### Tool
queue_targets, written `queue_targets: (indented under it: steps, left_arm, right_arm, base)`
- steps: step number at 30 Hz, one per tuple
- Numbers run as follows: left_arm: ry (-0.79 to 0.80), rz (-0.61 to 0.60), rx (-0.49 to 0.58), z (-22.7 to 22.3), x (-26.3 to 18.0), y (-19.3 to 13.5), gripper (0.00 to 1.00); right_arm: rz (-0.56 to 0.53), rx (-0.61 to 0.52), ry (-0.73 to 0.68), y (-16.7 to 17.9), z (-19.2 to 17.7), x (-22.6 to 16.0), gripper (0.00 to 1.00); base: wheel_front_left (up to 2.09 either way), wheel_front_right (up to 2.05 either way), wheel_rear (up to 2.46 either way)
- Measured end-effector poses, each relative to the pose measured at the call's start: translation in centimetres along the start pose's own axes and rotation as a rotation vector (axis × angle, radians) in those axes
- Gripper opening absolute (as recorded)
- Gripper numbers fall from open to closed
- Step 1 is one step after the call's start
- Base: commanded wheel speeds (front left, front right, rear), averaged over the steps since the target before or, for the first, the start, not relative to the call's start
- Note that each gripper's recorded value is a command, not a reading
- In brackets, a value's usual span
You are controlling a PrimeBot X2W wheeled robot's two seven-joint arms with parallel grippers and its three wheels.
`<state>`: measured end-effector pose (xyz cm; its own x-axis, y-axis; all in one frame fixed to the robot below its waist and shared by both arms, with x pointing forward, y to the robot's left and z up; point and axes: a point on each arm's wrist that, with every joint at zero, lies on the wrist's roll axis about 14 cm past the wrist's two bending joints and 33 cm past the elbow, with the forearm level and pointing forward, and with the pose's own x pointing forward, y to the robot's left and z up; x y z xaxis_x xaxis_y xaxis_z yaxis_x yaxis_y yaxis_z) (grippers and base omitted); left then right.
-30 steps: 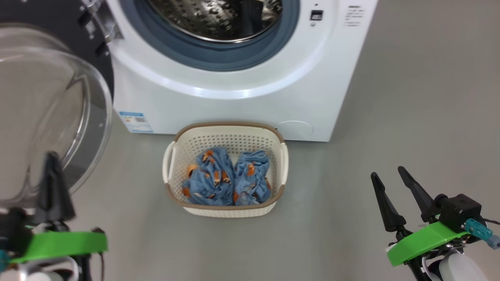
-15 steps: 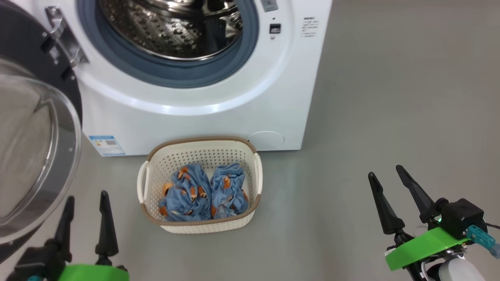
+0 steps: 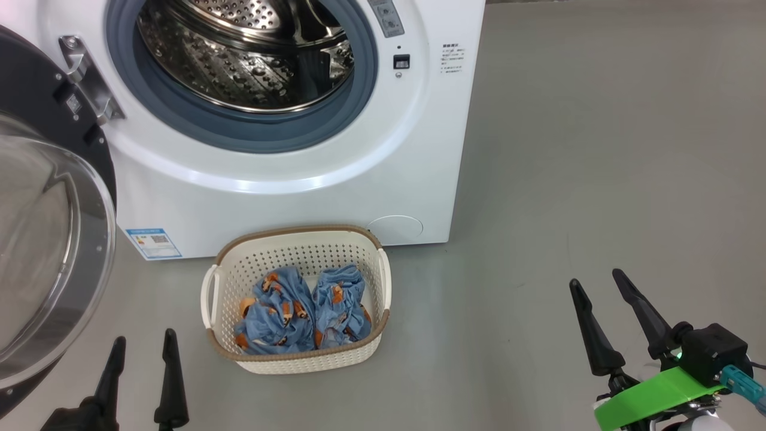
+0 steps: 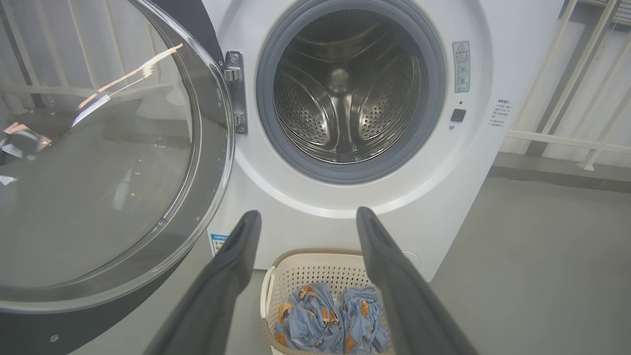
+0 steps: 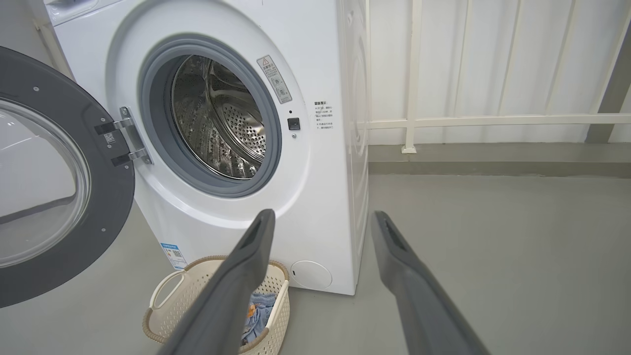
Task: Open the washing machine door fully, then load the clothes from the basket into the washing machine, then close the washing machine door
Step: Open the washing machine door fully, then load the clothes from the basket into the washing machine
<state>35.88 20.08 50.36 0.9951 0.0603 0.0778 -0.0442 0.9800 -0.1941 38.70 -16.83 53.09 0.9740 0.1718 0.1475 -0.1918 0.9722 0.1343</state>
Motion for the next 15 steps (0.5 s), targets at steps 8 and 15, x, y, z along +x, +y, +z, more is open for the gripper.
queue_targets:
  steps: [8, 15]
  left_arm:
    - [-0.003, 0.02, 0.004, 0.1, -0.3, 0.7, 1.0]
    - [0.011, 0.044, 0.017, -0.3, -0.3, 1.5, 1.0]
  right_arm:
    - [0.002, -0.002, 0.024, 0.1, -0.8, 0.0, 1.0]
    - [0.0, 0.003, 0.049, 0.1, -1.7, 0.0, 1.0]
  base:
    - [0.0, 0.0, 0.0]
    - [0.0, 0.0, 0.0]
